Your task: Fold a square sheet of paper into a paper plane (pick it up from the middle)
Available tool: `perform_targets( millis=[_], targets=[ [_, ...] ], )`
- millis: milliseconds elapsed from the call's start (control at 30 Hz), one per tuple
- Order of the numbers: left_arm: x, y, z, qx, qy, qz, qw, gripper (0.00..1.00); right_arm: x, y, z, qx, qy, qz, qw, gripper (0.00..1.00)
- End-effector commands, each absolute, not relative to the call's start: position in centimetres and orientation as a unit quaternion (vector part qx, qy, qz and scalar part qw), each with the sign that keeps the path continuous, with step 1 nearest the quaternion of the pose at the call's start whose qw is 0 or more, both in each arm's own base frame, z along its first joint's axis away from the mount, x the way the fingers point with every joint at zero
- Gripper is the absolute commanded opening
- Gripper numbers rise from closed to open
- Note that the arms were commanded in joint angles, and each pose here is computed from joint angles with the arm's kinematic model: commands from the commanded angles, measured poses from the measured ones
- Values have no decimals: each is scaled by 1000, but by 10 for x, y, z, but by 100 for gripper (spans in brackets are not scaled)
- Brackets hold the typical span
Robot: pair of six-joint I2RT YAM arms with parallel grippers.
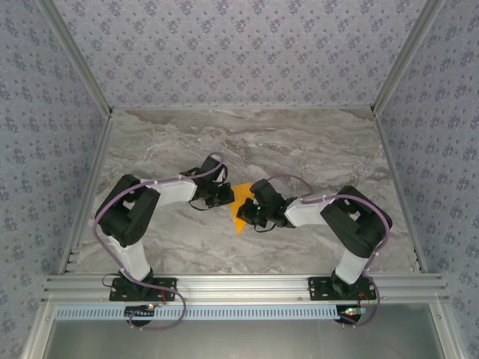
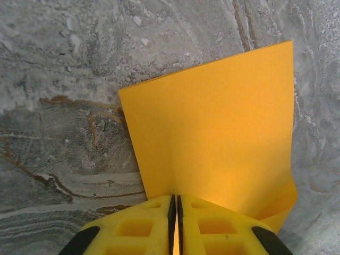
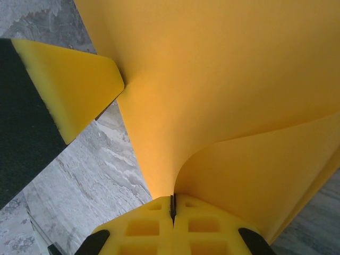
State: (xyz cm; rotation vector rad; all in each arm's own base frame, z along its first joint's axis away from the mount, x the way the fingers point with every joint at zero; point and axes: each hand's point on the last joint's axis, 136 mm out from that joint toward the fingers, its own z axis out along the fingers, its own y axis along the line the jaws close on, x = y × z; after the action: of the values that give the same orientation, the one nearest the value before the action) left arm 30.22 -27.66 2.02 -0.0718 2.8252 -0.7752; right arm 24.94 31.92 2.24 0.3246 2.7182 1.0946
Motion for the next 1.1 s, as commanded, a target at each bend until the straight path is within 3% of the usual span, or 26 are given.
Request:
perform_targets(
  millis=[0,1067],
  targets=[
    [290,-275,6,-14,965,-249,77,14,258,322,20,109,919,363,110,1],
    [290,-273,5,-16,966,-245,76,14,244,306,10,108,931,335,101,1]
  ],
)
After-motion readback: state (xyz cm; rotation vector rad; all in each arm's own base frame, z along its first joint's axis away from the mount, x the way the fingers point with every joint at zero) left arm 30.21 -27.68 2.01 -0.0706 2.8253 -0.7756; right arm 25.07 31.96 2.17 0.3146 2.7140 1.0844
